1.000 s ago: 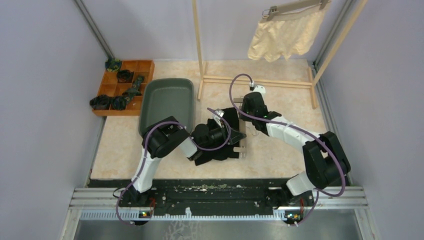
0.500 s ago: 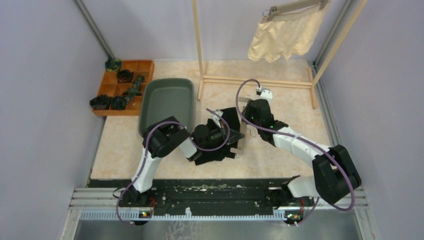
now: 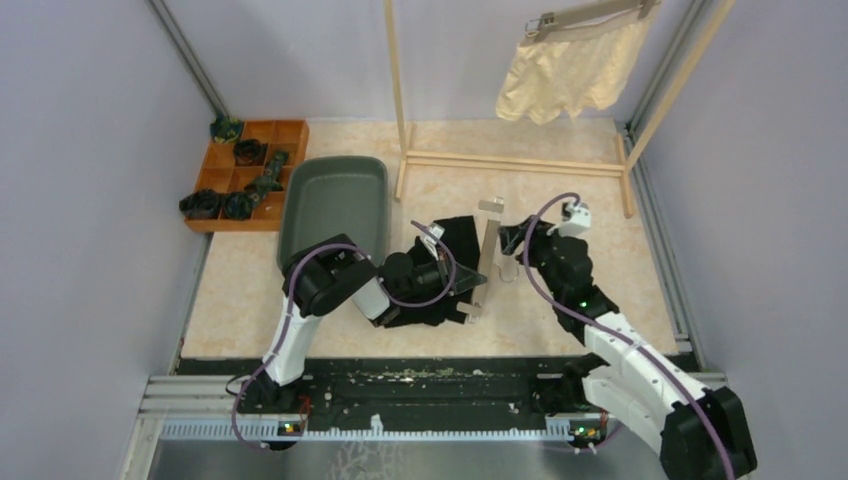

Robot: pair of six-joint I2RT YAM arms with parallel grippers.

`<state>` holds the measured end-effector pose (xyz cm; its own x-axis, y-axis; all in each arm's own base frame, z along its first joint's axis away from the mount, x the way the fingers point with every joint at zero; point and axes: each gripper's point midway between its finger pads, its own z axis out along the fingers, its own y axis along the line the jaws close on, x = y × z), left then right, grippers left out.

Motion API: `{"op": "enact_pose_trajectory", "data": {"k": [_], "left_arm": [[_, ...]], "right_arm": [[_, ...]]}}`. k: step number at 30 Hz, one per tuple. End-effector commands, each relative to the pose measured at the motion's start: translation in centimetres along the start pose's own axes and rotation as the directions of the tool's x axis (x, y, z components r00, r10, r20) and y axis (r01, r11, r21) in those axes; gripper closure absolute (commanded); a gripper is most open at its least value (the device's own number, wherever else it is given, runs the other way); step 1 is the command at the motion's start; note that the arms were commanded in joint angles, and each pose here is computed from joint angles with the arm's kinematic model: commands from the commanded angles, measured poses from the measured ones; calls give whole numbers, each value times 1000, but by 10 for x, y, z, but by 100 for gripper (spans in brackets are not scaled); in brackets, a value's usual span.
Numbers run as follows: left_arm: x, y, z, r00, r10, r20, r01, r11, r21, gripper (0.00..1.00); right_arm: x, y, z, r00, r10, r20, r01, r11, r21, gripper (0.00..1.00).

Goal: Clip the underwear to the hanger
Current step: Open the clamp at the hanger.

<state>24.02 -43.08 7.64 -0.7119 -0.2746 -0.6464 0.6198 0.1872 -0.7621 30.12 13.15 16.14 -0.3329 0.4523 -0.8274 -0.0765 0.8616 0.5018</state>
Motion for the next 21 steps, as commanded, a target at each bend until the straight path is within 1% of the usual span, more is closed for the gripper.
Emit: {"op": "enact_pose_trajectory", "data": {"k": [1,3,6,16,21], "left_arm": [[-9,-34,-7,1000,-4,25,1,991,132,100],[-6,-36,-9,1000,-15,15,13,990,139,100],[-5,-39,-11,1000,-28,7,27,988,150,100],[3,-50,-14,997,-66,-40,73,980,188,100],[3,-56,-16,997,-70,-45,78,975,207,100]], "right_arm": [[-26,7,-6,983,169,74,-152,969,-196,32],[-26,1,-8,977,199,79,-177,959,-222,33],[-20,-5,-4,981,177,73,-159,966,-205,33],[-21,3,3,969,225,98,-183,929,-321,35],[-20,0,11,966,241,93,-198,922,-334,36]]}}
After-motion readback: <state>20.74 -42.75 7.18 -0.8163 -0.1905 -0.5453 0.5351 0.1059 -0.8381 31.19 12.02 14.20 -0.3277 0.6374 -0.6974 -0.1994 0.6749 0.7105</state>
